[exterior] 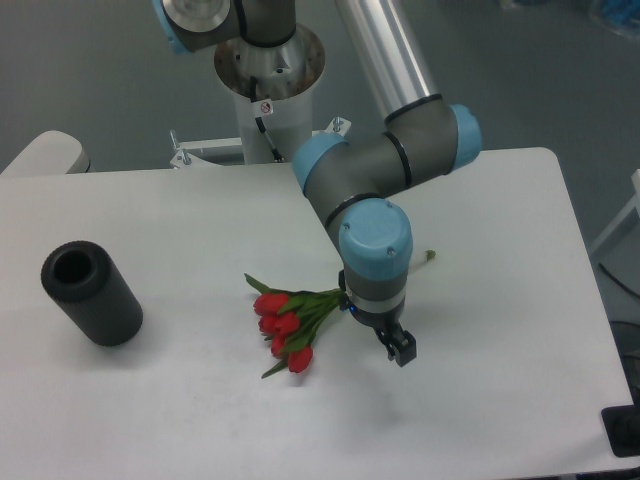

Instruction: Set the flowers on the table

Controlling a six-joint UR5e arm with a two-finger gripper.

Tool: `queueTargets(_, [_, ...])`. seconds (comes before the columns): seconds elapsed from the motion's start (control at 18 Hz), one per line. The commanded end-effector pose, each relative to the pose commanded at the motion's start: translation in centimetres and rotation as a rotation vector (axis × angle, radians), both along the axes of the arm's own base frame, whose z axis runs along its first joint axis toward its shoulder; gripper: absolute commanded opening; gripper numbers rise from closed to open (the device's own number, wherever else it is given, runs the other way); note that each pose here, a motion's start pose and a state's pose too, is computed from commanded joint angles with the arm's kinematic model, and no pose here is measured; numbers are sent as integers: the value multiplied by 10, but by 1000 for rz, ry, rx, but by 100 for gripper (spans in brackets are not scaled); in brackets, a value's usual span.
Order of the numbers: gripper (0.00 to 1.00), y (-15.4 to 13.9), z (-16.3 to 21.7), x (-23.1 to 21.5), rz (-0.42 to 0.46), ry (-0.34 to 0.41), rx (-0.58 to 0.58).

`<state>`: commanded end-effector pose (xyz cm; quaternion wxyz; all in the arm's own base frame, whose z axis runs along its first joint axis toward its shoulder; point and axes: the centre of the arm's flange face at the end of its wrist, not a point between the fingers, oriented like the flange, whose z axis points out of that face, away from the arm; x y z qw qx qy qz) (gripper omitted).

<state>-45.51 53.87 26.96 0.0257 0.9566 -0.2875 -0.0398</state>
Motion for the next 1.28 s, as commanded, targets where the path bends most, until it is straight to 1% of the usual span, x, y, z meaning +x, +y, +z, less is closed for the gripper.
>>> queueTargets(0.28, [100, 7, -3, -13, -35, 7, 3])
queueTargets(0.61, [100, 4, -9, -34, -38, 7, 6])
queueTargets(1.28, [100, 1, -12, -36, -42, 0, 6])
